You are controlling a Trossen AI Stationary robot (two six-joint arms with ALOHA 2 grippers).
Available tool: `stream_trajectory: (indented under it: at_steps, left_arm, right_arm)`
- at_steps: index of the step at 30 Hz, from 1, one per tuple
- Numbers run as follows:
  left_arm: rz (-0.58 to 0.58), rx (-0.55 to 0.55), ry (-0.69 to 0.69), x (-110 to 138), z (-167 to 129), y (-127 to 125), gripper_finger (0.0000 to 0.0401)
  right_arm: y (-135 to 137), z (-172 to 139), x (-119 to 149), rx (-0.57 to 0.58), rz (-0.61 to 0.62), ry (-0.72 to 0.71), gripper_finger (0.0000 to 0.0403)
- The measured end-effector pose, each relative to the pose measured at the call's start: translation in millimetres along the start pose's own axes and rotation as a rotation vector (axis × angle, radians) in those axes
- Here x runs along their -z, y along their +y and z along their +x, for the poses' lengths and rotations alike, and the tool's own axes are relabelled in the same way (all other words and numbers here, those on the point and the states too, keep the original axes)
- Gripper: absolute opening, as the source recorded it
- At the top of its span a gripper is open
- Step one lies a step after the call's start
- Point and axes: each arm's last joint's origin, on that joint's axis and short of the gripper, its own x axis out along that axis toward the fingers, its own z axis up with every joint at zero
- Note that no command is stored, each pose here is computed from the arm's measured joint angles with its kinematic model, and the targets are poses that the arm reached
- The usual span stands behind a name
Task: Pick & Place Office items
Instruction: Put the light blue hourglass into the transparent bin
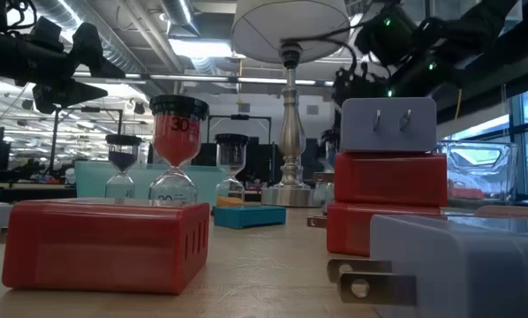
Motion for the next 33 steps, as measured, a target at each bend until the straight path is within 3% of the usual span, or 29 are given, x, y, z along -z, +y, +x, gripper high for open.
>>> stream_trajectory:
  at_steps: [6, 16, 20, 26, 33]
  left_arm:
    - [0.000, 0.000, 0.000, 0.0, 0.0, 0.0, 0.0290]
    - [0.000, 0.000, 0.000, 0.0, 0.0, 0.0, 0.0290]
    - [0.000, 0.000, 0.000, 0.0, 0.0, 0.0, 0.0290]
    - [0.000, 0.000, 0.000, 0.0, 0.0, 0.0, 0.0290]
    - [0.000, 0.000, 0.000, 0.0, 0.0, 0.0, 0.0290]
  right_arm:
    - [-11.7, -33.3, -28.2, 0.000, 0.067, -0.145, 0.0191]
    - [-38.9, -104.7, -39.9, 0.202, 0.100, -0.241, 0.0191]
    - [-51.8, -124.2, -28.6, 0.353, 0.109, -0.193, 0.0198]
    - [-70.3, -130.7, -8.7, 0.537, 0.254, -0.076, 0.0196]
    - [-89.8, -118.7, -5.4, 0.645, 0.336, 0.009, 0.0197]
